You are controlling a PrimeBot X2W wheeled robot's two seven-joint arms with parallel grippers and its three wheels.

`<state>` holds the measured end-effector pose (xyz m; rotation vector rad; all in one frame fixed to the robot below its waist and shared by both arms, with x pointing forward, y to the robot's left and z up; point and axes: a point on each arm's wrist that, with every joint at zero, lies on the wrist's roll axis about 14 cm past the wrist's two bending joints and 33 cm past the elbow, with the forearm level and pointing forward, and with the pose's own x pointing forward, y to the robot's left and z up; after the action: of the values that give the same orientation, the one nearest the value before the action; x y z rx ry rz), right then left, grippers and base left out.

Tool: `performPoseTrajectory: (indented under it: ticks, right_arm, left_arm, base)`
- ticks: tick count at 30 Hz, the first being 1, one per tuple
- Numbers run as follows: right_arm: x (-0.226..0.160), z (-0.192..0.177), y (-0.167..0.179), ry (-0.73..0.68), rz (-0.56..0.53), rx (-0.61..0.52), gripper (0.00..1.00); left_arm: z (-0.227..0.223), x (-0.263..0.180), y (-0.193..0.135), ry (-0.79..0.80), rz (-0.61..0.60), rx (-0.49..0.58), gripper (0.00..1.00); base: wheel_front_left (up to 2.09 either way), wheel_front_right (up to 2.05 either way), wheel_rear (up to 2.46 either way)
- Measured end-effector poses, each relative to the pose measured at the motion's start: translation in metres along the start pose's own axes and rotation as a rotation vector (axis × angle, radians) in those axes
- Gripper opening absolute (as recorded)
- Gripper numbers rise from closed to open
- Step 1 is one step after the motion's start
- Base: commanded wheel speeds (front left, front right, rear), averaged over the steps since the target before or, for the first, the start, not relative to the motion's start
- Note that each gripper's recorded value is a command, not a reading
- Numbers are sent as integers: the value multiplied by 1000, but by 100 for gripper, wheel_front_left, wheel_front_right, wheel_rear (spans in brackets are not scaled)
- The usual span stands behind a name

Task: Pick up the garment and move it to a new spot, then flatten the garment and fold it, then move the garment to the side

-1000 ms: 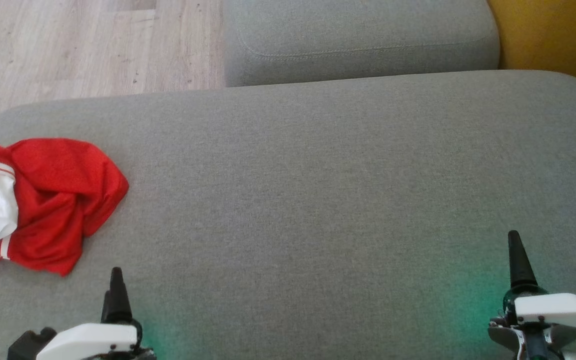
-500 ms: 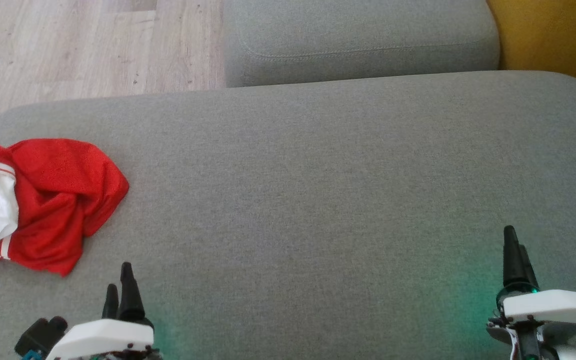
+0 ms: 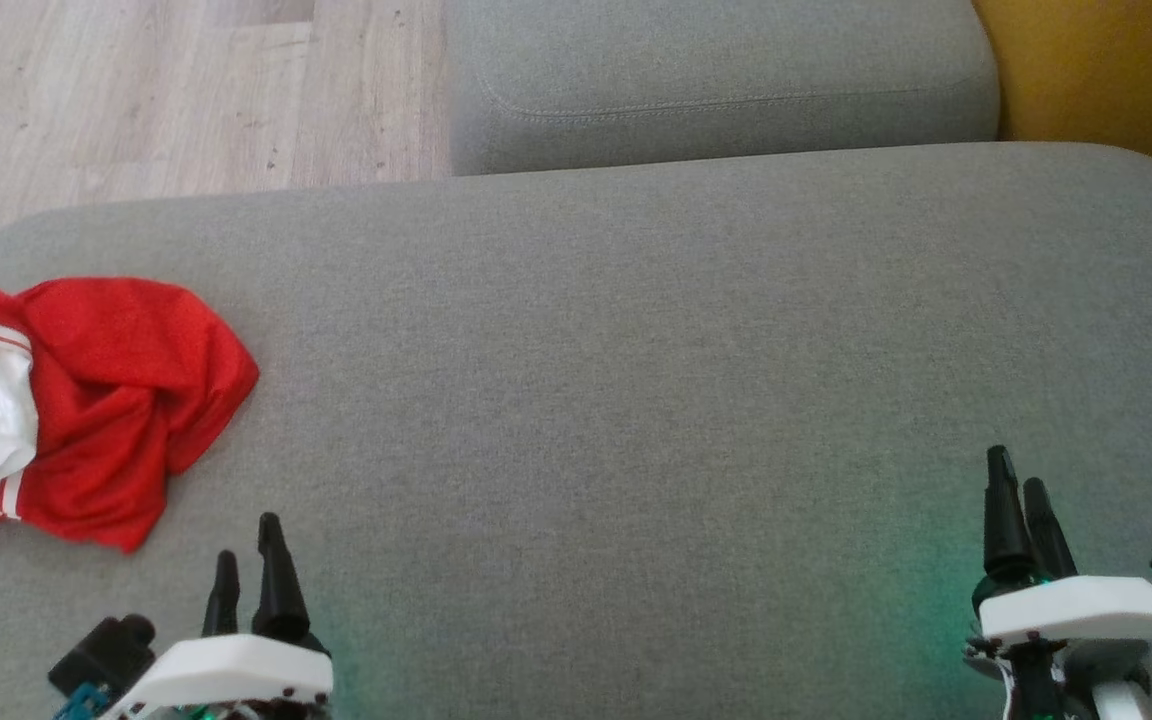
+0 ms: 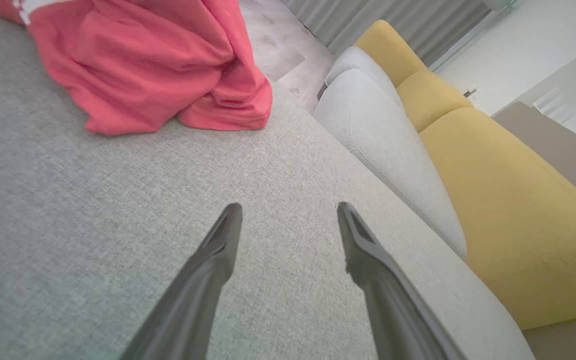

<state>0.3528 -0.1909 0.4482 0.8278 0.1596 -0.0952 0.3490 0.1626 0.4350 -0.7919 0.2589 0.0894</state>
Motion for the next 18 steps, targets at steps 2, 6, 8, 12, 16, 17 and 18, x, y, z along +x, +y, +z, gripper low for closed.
performPoseTrajectory:
  ticks: [2,6,8,12,16,17,18]
  right_arm:
    - [0,0,2,-2,7,-24,100]
    - [0,2,5,-9,18,-96,100]
    - [0,3,6,-14,22,-116,100]
    - [0,3,7,-18,28,-166,100]
    - [0,3,10,-20,39,-216,100]
    - [0,4,11,-25,43,-228,100]
    - [0,4,12,-25,46,-242,100]
  left_arm:
    - [-1,0,-2,1,-5,26,100]
    - [1,0,-2,-13,0,87,100]
    - [1,0,-2,-14,0,114,100]
    - [0,0,-4,-18,-9,172,100]
    - [0,-1,-7,-27,-20,229,100]
    - [0,-1,-7,-27,-22,242,100]
    - [1,-1,-7,-31,-23,256,100]
  base:
    - [0,0,0]
    - [0,0,0]
    - [0,0,0]
    - [0,0,0]
    - [0,0,0]
    - [0,0,0]
    - [0,0,0]
